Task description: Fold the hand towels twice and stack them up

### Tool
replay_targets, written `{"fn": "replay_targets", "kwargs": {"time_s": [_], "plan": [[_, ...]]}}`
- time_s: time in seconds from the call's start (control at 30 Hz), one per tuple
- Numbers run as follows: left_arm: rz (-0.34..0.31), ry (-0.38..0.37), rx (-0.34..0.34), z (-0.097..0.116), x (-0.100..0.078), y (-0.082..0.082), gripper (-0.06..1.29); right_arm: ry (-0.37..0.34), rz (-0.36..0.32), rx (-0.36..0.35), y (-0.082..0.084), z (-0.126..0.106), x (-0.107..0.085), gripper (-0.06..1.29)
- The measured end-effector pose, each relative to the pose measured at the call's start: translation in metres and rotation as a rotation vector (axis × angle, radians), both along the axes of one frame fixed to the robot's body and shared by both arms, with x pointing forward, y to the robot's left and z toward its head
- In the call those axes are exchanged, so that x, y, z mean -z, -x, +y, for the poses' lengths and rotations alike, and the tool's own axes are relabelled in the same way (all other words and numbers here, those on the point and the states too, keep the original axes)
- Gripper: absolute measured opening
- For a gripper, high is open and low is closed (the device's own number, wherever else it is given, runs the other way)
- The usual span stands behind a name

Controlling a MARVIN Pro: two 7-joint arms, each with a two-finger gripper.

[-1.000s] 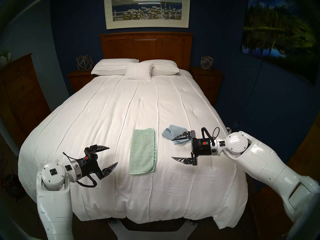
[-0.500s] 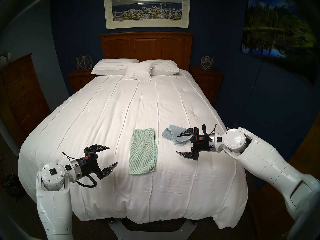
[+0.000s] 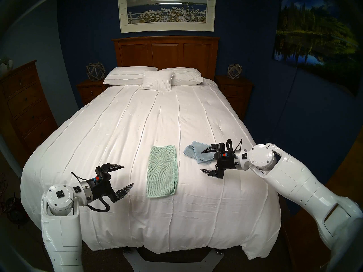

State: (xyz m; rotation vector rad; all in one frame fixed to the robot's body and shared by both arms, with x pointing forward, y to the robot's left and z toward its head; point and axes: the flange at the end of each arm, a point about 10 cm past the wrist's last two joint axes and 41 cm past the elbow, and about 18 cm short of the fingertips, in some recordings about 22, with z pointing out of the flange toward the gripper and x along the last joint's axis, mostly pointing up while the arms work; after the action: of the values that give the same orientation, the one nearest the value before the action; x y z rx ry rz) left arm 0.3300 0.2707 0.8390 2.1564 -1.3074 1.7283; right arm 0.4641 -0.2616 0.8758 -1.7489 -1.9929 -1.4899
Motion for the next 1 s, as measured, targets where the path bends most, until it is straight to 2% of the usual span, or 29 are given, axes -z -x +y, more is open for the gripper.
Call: {"fn": "replay_targets", "kwargs": {"time_s": [0.27, 0.63, 1.0], "plan": [[-0.002, -0.001, 0.001, 0.0, 0.0, 0.0, 1.27, 0.023, -0.011, 0.006, -0.008, -0.002, 0.006, 1.2], [-0.004, -0.001, 0.002, 0.0, 0.0, 0.0, 1.27, 0.042, -0.062, 0.022, -0.021, -0.001, 0.006, 1.2], [-0.004, -0.001, 0.002, 0.0, -0.001, 0.0, 1.27, 0.077, -0.059, 0.02, -0.027, -0.006, 0.012, 1.2]]}}
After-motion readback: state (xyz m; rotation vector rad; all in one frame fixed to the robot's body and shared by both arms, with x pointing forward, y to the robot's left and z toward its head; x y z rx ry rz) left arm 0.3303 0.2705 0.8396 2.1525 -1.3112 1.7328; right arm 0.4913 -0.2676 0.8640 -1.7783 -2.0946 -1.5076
